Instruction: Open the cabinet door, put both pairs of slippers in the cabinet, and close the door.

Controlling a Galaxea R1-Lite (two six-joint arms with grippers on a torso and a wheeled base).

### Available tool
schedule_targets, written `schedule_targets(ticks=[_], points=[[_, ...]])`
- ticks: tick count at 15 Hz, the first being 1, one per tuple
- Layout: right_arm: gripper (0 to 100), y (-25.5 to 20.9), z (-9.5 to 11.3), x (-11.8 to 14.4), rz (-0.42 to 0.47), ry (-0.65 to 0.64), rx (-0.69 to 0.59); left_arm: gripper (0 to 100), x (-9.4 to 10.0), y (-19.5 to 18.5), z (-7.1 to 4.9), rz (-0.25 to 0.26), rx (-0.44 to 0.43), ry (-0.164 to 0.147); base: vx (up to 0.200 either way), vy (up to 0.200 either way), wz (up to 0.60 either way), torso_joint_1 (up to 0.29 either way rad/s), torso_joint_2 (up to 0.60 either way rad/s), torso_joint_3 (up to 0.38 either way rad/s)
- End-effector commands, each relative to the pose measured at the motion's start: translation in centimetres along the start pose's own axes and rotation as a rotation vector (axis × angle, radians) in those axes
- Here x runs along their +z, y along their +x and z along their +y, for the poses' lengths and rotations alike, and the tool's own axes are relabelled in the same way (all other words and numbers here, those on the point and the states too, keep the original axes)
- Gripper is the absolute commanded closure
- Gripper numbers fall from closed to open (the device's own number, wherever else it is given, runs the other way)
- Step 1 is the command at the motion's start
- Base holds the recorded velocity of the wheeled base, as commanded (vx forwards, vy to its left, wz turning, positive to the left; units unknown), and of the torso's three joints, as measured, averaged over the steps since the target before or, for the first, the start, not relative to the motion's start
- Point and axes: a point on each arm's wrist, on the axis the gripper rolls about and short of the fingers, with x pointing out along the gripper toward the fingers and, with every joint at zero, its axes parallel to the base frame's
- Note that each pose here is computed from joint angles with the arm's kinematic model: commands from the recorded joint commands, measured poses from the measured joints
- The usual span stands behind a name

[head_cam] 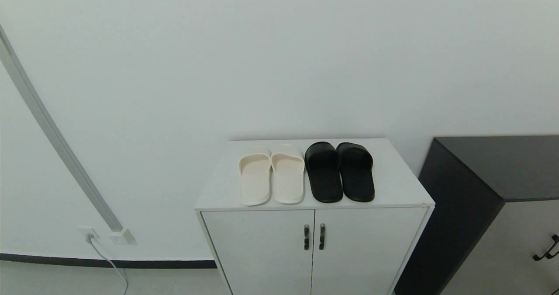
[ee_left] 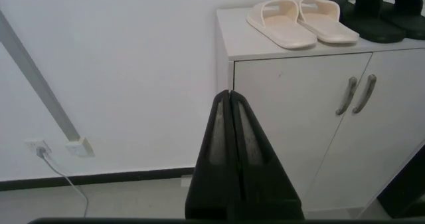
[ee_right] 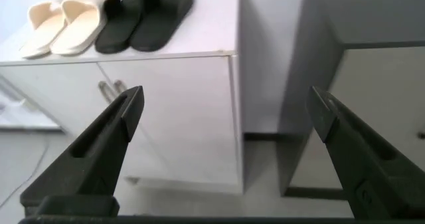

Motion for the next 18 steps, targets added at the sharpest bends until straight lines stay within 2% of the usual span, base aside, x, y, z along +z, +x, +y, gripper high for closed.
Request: schedule_targets(ticks=[1, 3, 6, 8, 10, 13, 18], points=[[0, 9.8, 6.2, 1.5, 0.157, 0.027, 0.151, 100, 0.0, 0.0, 0.0, 0.0, 0.0, 0.002, 0.0, 0.0, 0.0, 0.0, 0.0, 0.0], [0, 12.4, 9.3, 2.7, 0.146, 0.059, 0.186, 100, 0.0, 0.0, 0.0, 0.002, 0.0, 0.002, 0.0, 0.0, 0.0, 0.0, 0.0, 0.0], [0, 16.6, 12.5, 4.2, 0.115, 0.056, 0.125, 100, 0.0, 0.0, 0.0, 0.0, 0.0, 0.002, 0.0, 0.0, 0.0, 0.0, 0.0, 0.0], [0, 19.6, 14.4, 3.9, 0.111, 0.04, 0.062, 100, 0.0, 0.0, 0.0, 0.0, 0.0, 0.0, 0.0, 0.0, 0.0, 0.0, 0.0, 0.0], [0, 21.6, 15.9, 3.2, 0.12, 0.031, 0.062, 100, 0.0, 0.0, 0.0, 0.002, 0.001, -0.009, 0.0, 0.0, 0.0, 0.0, 0.0, 0.0], [0, 25.2, 17.5, 2.0, 0.085, 0.032, 0.004, 100, 0.0, 0.0, 0.0, 0.002, 0.001, -0.015, 0.0, 0.0, 0.0, 0.0, 0.0, 0.0], [0, 29.8, 17.9, 0.5, 0.077, -0.005, -0.057, 100, 0.0, 0.0, 0.0, 0.002, 0.001, -0.015, 0.0, 0.0, 0.0, 0.0, 0.0, 0.0]])
